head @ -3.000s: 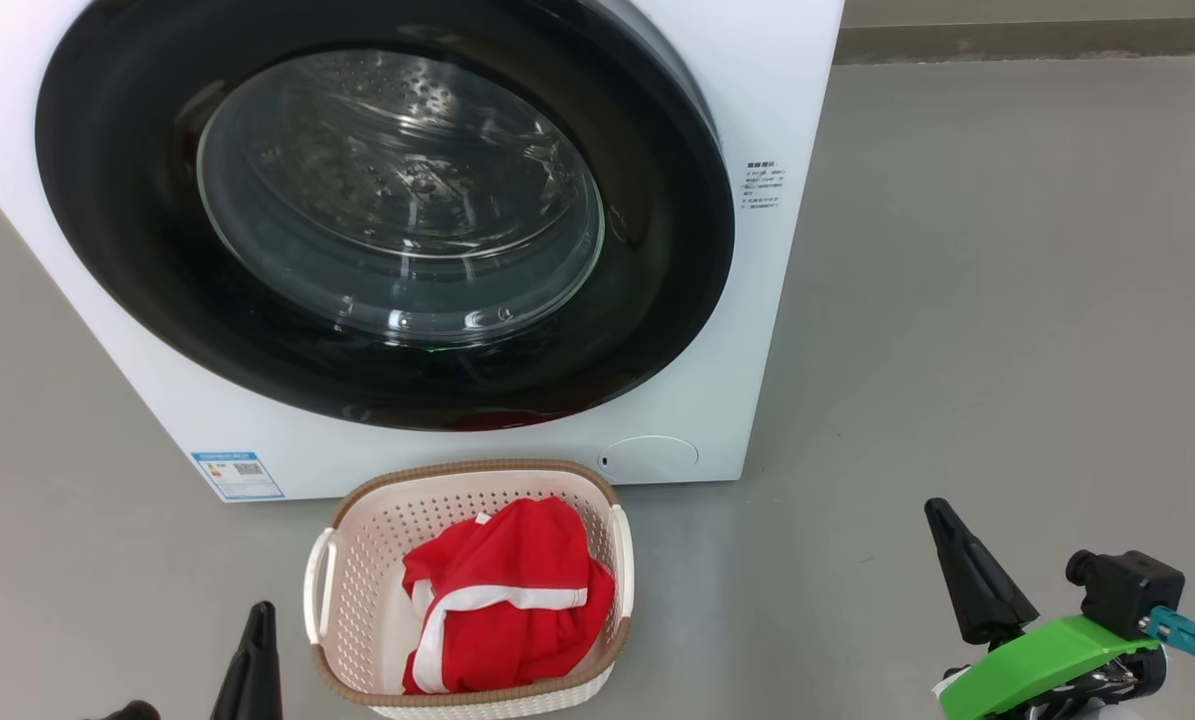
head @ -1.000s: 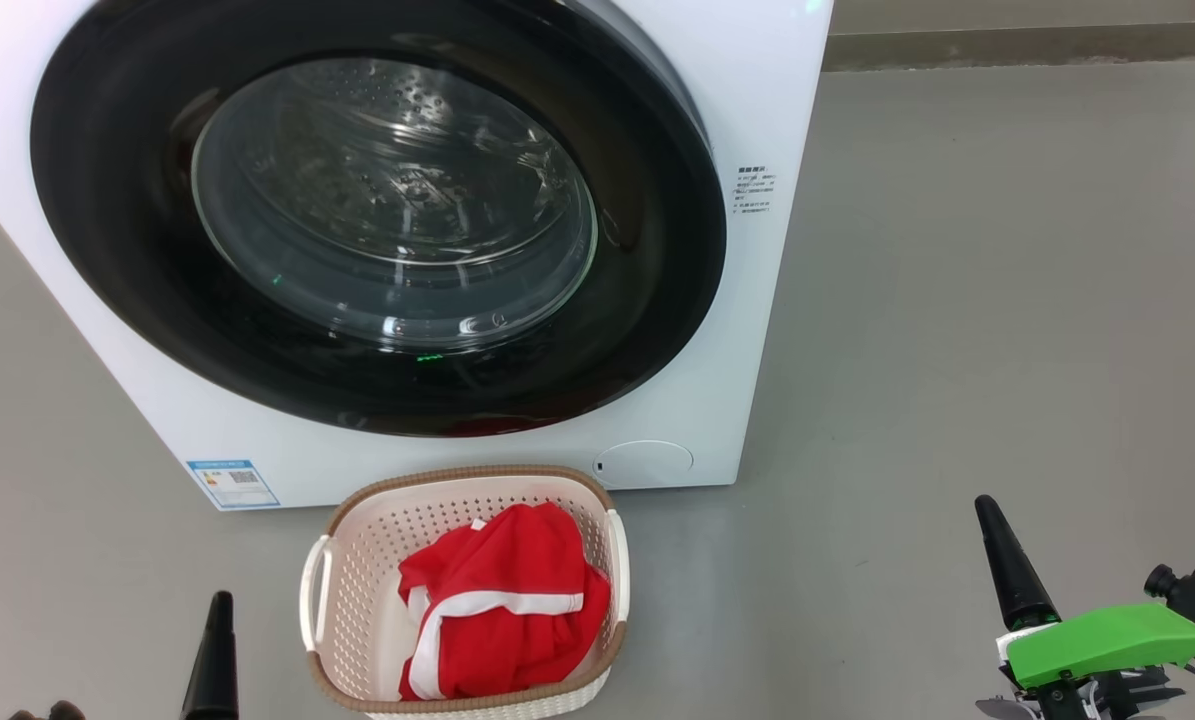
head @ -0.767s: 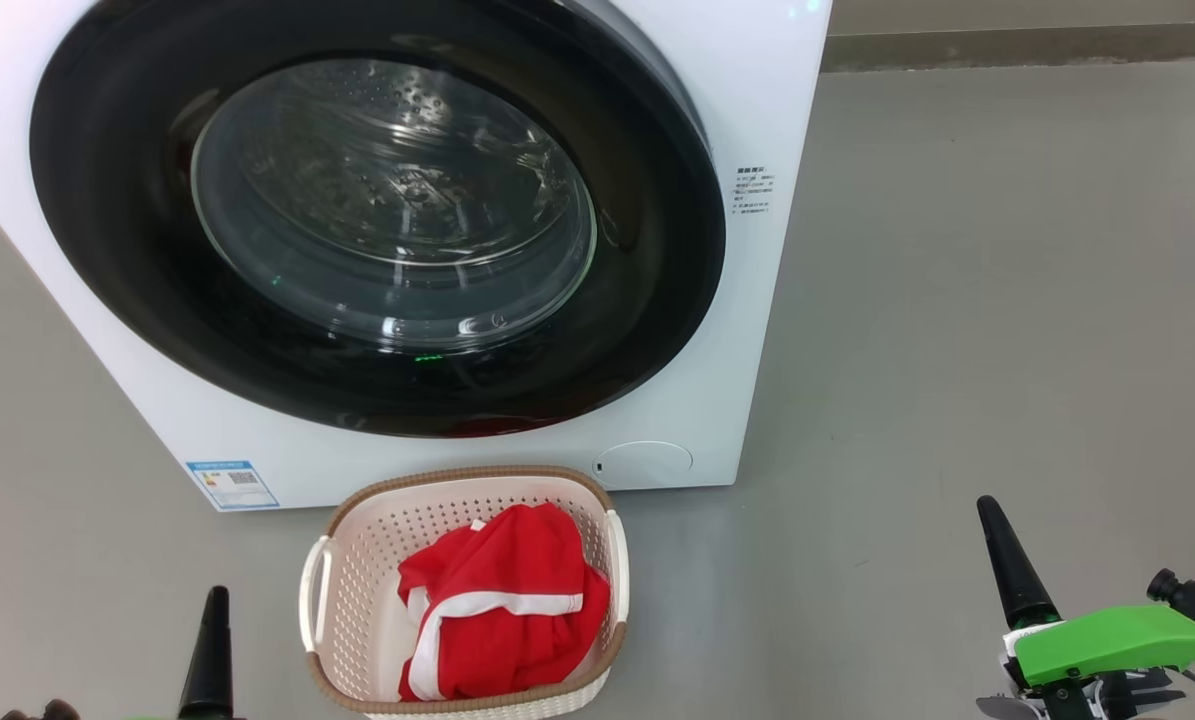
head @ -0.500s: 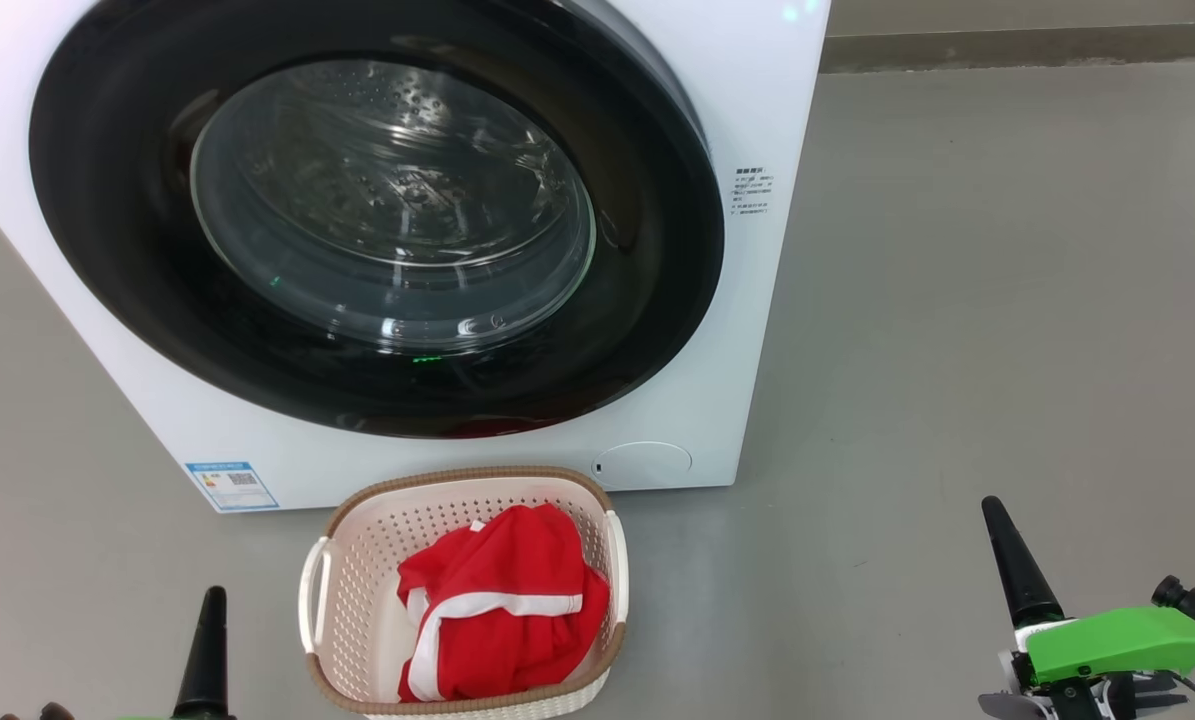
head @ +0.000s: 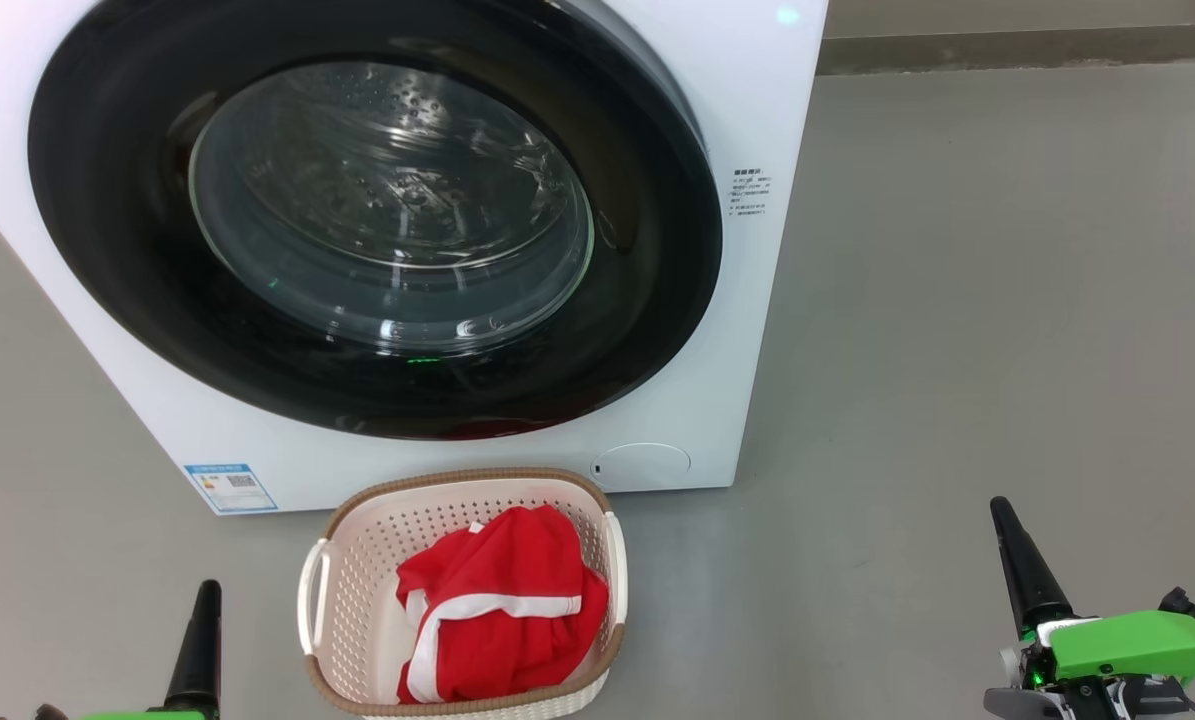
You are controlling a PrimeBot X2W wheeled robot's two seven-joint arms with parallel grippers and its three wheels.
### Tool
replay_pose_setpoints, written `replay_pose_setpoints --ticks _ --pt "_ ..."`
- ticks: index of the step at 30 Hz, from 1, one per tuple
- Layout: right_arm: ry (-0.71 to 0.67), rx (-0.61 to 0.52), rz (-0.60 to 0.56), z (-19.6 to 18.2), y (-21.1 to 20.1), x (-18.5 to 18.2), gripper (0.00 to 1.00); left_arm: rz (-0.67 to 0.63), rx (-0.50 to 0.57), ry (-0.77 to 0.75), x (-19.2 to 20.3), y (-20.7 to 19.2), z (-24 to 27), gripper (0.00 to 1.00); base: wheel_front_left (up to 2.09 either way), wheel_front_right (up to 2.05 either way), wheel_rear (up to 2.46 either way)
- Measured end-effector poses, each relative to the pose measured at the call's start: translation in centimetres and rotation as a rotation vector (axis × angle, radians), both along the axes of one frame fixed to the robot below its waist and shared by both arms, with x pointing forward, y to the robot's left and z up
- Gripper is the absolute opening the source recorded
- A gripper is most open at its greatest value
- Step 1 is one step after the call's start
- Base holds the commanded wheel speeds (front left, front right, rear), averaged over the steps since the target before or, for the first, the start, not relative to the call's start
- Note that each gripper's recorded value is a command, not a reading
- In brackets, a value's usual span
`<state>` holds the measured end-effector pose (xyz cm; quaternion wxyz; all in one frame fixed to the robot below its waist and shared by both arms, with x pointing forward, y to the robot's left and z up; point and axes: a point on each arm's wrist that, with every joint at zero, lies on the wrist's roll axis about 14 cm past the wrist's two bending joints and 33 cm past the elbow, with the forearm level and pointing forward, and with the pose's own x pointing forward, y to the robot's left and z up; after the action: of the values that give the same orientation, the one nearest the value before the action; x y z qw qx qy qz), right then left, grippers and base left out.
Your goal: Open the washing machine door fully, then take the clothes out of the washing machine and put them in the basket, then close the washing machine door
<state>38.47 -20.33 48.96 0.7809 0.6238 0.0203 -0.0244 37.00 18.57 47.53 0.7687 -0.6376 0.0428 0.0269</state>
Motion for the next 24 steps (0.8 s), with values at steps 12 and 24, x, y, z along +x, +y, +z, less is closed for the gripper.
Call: replay_pose_setpoints --ticks 12,24 --pt "-0.009 0.129 -0.015 0.10 -0.26 -0.10 0.00 0.003 -0.114 -0.013 0.45 0.13 0.47 0.00 0.00 0.00 0.00" --pt "-0.019 0.221 -0.025 0.21 -0.40 -0.17 0.00 0.003 -0.193 -0.028 0.82 0.10 0.93 0.00 0.00 0.00 0.00"
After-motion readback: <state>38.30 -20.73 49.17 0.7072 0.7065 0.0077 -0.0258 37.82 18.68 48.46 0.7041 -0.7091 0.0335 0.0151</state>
